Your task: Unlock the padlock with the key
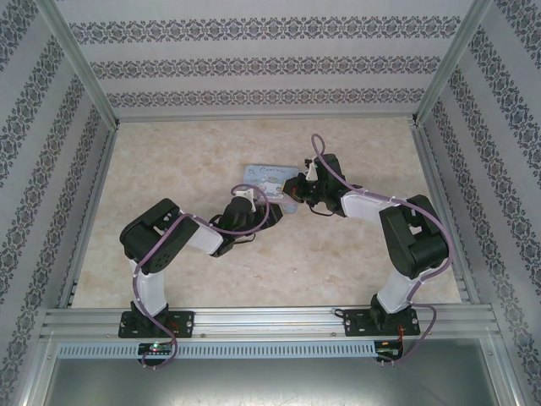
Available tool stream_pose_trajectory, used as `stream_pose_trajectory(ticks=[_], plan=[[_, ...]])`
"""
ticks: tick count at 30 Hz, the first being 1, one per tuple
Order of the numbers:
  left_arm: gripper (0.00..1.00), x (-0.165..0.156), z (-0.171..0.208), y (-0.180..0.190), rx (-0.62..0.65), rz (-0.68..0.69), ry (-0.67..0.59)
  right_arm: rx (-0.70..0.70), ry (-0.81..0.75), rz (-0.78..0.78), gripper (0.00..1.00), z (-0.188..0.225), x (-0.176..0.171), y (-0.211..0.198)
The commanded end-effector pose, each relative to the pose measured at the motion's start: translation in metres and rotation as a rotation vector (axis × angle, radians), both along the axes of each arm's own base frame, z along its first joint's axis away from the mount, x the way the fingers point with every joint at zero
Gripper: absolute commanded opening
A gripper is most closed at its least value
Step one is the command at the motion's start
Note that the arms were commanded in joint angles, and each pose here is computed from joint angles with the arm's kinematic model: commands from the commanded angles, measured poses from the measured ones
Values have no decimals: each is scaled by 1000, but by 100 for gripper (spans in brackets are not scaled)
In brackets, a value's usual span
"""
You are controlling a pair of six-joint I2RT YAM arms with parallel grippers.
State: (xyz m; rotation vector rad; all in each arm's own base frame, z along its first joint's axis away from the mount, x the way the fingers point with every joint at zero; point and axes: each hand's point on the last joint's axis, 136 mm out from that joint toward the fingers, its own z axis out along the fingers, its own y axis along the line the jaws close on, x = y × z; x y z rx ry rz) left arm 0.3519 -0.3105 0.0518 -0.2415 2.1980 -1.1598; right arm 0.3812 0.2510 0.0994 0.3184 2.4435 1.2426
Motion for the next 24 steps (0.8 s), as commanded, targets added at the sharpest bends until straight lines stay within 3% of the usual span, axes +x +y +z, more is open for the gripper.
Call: stream_pose_trajectory(ticks=[1,5,9,14,24], plan=[[48,5,8,-1,-48,33,-26,11,12,9,0,-7,-3,2],[42,5,2,5,-43,70,-12,12,14,8,0,-8,-3,2],[41,3,0,4,-33,77,-12,13,19,11,0,-9,-4,3],[54,-2,0,-6,-2,41,-25,13,24,11,0,-11,-5,3],[54,1,-11,-9,133,44,-59,17,26,15,0,-12,-6,6]])
